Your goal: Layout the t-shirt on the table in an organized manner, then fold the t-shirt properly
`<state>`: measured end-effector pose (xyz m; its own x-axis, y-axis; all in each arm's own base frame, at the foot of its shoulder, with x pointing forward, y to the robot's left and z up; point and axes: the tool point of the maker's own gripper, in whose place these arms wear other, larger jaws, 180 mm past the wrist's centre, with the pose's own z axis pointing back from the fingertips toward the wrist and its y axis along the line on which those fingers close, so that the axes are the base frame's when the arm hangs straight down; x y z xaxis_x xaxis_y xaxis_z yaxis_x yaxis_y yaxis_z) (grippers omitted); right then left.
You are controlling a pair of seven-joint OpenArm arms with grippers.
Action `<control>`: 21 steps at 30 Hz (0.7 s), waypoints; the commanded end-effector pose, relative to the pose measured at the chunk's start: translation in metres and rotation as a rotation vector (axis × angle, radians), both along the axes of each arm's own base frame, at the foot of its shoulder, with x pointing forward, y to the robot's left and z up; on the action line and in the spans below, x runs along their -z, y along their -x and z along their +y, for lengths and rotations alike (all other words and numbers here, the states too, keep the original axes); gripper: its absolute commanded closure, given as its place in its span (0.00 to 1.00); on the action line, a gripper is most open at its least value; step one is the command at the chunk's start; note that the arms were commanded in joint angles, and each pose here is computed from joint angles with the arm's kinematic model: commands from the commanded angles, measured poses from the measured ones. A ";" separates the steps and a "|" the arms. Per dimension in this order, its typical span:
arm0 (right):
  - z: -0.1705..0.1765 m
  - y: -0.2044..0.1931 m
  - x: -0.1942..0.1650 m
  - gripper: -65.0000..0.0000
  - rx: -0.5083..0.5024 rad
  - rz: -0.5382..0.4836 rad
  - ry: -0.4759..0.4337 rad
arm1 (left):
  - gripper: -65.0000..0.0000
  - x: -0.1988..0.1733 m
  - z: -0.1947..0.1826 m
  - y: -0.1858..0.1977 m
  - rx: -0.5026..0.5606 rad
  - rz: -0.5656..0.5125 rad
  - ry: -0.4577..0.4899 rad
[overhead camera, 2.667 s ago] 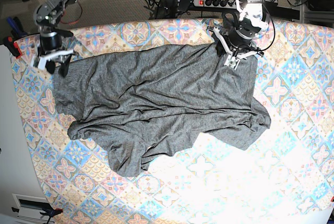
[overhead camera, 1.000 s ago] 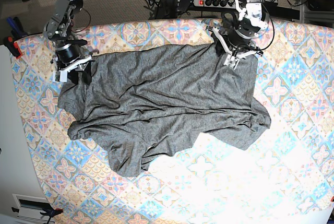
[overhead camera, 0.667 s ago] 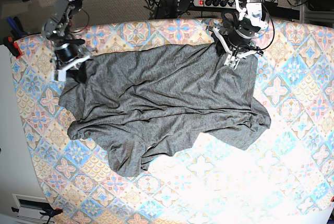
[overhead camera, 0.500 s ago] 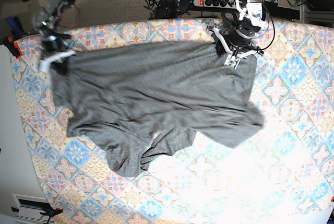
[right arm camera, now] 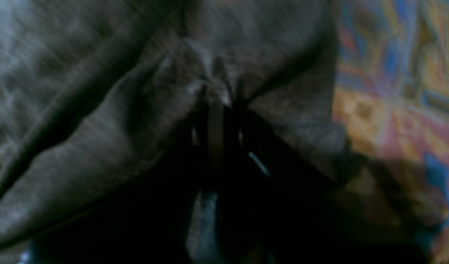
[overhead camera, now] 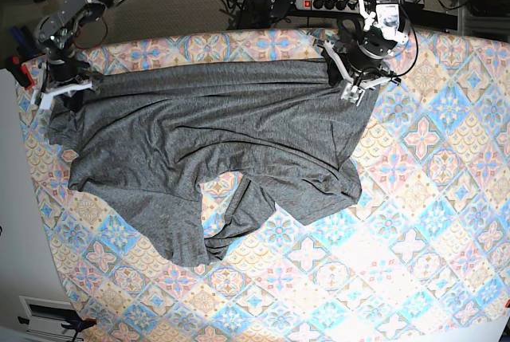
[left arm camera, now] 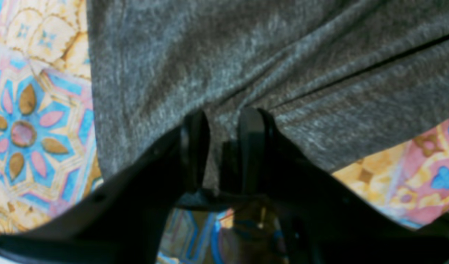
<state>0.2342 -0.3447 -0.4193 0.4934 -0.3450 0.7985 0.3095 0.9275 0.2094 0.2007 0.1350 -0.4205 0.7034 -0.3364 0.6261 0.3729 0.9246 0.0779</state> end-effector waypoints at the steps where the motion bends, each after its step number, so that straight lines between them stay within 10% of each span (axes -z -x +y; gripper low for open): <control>1: -0.009 -0.014 -0.021 1.00 0.003 -0.071 0.030 | 0.73 -0.006 0.001 -0.004 -0.001 -0.023 0.001; 6: -0.008 -0.015 -0.021 1.00 0.000 -0.071 0.030 | 0.76 0.010 -0.010 0.009 0.077 0.037 0.026; 9: -0.008 -0.015 -0.021 1.00 0.000 -0.071 0.030 | 1.00 0.013 -0.017 0.014 0.121 0.054 0.041; 21: -0.014 -0.020 -0.044 1.00 -0.011 -0.107 0.094 | 1.00 -0.045 -0.027 -0.001 0.135 -0.112 0.031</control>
<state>0.2431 -0.3470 -0.3999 0.4750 -0.2963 0.8286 0.2897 0.9418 0.1707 0.1934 0.1100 -0.3873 0.6126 -0.4150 0.6727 0.4914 0.8666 0.0872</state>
